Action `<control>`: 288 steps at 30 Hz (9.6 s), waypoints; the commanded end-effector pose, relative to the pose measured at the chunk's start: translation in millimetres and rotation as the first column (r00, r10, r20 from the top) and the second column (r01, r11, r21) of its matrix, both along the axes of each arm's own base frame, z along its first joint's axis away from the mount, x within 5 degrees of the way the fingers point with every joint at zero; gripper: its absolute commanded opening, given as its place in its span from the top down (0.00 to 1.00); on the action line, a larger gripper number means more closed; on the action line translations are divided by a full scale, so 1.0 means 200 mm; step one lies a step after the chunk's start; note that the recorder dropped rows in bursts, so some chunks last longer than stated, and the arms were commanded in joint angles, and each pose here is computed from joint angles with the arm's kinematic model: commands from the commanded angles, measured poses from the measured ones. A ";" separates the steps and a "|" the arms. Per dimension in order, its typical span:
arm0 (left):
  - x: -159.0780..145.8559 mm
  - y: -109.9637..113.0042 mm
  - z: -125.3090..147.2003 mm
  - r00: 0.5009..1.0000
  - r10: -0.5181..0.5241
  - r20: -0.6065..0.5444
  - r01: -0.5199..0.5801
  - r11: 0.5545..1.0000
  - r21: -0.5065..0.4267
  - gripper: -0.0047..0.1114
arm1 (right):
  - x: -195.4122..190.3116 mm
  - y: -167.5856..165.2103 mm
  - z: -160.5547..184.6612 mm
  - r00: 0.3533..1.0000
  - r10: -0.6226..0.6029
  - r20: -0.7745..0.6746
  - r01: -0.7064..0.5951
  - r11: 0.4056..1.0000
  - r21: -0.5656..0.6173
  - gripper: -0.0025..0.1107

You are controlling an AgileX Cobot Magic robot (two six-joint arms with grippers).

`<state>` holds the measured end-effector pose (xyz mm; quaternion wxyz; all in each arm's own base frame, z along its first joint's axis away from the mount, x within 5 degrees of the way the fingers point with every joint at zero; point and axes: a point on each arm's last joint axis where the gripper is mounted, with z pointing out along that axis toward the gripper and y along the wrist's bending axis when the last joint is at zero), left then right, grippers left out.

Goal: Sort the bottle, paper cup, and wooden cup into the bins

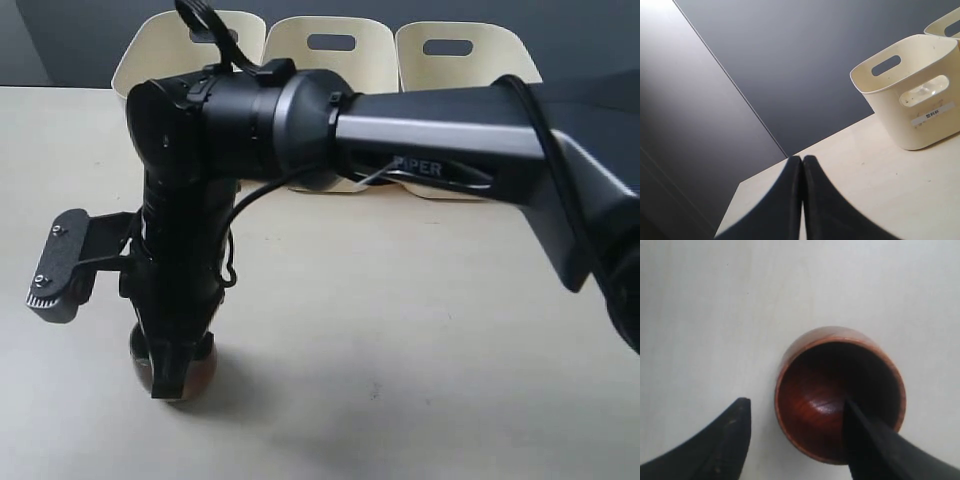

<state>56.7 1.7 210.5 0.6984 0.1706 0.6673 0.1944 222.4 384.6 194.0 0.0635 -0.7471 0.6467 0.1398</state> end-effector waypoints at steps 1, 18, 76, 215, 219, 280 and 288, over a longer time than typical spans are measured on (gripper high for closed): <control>0.00 0.00 0.00 1.000 -0.003 0.009 0.003 1.000 -0.010 0.96 | 0.00 0.01 -0.01 1.000 0.006 0.000 -0.006 1.000 0.006 0.51; 0.00 0.00 0.00 1.000 -0.003 0.009 0.003 1.000 -0.010 0.96 | 0.00 0.03 -0.04 1.000 -0.003 0.012 0.002 1.000 0.022 0.51; 0.00 0.00 0.00 1.000 -0.003 0.009 0.003 1.000 -0.010 0.96 | 0.03 0.04 -0.05 0.993 0.029 0.115 -0.030 1.000 0.009 0.98; 0.00 0.00 0.00 1.000 -0.003 0.009 0.003 1.000 -0.010 0.96 | 1.20 -1.42 0.20 0.260 -0.951 0.166 0.897 0.302 0.324 0.74; 0.00 0.00 0.00 1.000 -0.003 0.009 0.003 1.000 -0.010 0.96 | 1.11 -1.42 0.34 0.281 -0.950 0.136 0.892 0.311 0.328 0.76; 0.00 0.00 0.00 1.000 -0.003 0.009 0.003 1.000 -0.010 0.96 | -1.29 -1.89 0.75 0.233 -0.972 -0.009 0.399 0.087 0.913 0.98; 0.00 0.00 0.00 1.000 -0.003 0.009 0.003 1.000 -0.010 0.96 | -1.29 -1.90 0.64 0.121 -0.968 -0.220 0.643 -0.092 0.760 0.98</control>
